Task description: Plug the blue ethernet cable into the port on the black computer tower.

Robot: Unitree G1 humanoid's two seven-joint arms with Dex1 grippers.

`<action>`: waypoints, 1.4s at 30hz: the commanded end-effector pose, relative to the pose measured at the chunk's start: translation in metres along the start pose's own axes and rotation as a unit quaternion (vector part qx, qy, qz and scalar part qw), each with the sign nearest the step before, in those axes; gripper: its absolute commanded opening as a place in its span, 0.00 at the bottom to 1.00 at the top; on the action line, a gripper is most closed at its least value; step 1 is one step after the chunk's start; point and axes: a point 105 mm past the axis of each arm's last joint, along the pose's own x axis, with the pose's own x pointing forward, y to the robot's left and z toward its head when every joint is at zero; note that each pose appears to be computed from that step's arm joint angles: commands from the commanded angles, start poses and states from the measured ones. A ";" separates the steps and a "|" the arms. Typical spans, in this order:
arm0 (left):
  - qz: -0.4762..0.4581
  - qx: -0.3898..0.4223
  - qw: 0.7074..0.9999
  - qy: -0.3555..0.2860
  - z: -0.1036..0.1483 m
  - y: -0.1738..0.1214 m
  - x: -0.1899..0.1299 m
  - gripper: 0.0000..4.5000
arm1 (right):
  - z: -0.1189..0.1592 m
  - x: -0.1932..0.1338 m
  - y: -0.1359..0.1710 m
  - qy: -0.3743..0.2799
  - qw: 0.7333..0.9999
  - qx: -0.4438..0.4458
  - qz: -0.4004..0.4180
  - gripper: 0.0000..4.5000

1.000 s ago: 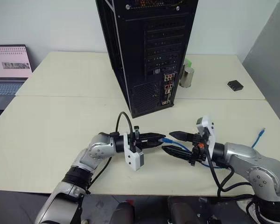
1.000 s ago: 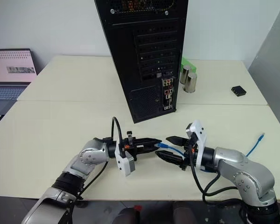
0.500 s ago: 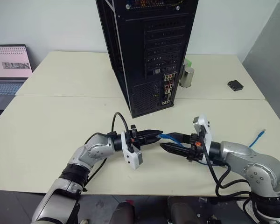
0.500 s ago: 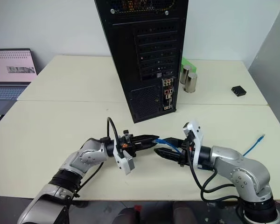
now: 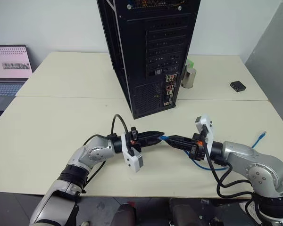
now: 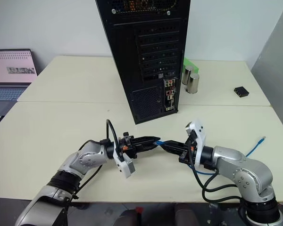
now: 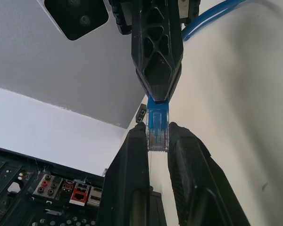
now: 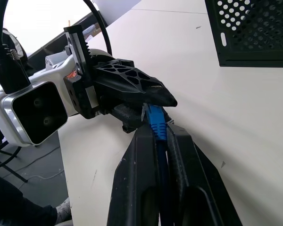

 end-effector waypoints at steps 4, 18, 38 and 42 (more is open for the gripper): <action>0.011 0.001 1.000 -0.007 0.004 0.002 0.002 0.06 | 0.011 0.004 0.011 -0.017 0.999 -0.015 0.030 0.00; 0.091 -0.232 0.965 0.085 -0.027 0.020 -0.018 0.58 | 0.025 -0.002 0.002 -0.038 0.998 -0.053 -0.012 0.00; 0.230 -0.524 0.800 0.179 -0.036 0.046 -0.024 0.77 | 0.074 0.017 -0.045 -0.185 0.903 -0.191 -0.337 0.00; 0.255 -0.530 0.782 0.205 -0.044 0.049 -0.027 0.77 | 0.077 0.017 -0.054 -0.199 0.886 -0.198 -0.369 0.00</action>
